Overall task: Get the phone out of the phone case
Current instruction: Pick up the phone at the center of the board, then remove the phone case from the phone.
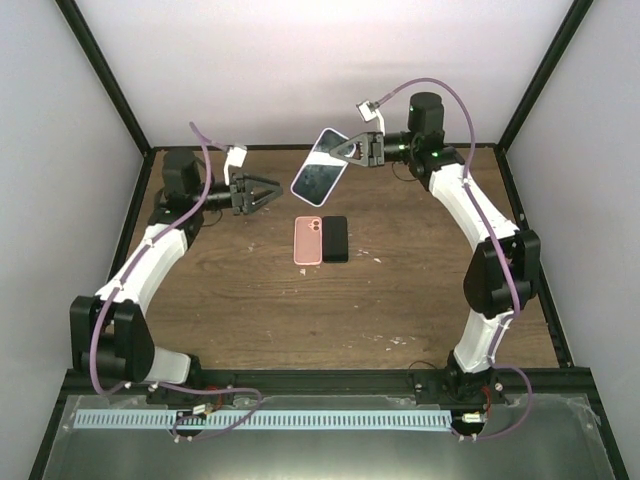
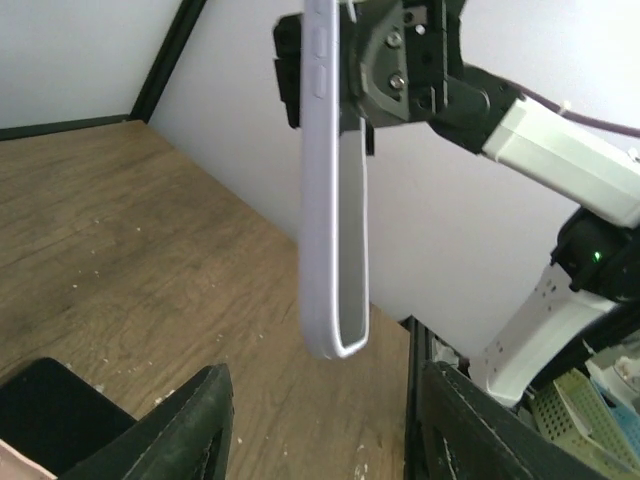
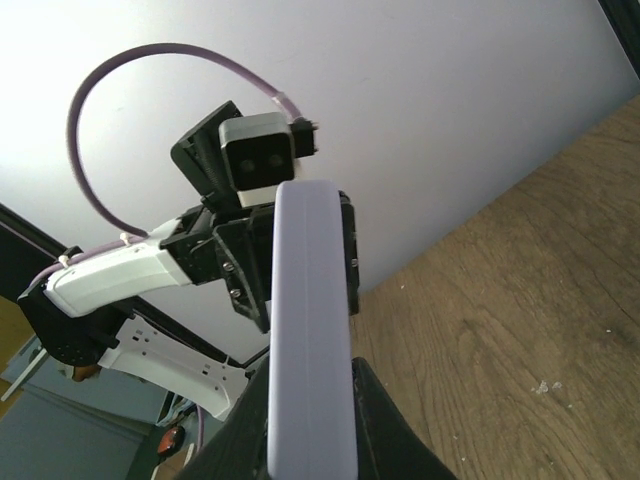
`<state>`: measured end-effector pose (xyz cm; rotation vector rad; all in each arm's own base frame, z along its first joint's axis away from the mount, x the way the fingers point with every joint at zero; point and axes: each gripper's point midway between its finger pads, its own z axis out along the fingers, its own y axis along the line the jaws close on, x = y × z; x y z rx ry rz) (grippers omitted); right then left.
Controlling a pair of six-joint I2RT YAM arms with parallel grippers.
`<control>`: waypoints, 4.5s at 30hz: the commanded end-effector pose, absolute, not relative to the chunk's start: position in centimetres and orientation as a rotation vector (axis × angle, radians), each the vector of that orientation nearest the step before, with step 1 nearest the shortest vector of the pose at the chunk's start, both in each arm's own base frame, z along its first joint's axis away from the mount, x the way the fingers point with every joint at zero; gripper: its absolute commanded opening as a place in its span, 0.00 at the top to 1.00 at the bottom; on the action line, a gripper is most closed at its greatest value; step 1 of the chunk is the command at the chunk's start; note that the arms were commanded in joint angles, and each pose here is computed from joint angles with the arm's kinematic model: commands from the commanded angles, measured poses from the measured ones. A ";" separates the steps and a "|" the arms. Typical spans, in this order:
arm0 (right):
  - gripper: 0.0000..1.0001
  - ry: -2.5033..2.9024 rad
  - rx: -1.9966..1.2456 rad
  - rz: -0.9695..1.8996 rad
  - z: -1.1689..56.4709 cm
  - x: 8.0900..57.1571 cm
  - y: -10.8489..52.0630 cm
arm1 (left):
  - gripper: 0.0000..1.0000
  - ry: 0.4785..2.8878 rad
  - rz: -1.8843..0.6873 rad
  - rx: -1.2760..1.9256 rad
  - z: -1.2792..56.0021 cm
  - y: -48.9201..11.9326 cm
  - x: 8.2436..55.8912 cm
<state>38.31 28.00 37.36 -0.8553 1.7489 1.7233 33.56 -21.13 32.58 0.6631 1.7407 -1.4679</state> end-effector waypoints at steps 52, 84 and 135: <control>0.99 1.565 -1.176 1.866 41.5 30.4 28.0 | 0.56 2.086 -1.279 0.449 22.2 -19.2 37.7; 0.99 1.568 -1.131 1.783 41.0 31.6 28.4 | 0.44 1.741 -1.422 0.797 32.0 -23.2 28.7; 0.99 1.530 -1.169 1.767 41.9 30.9 29.7 | 0.39 1.698 -1.482 0.761 32.2 -21.8 27.3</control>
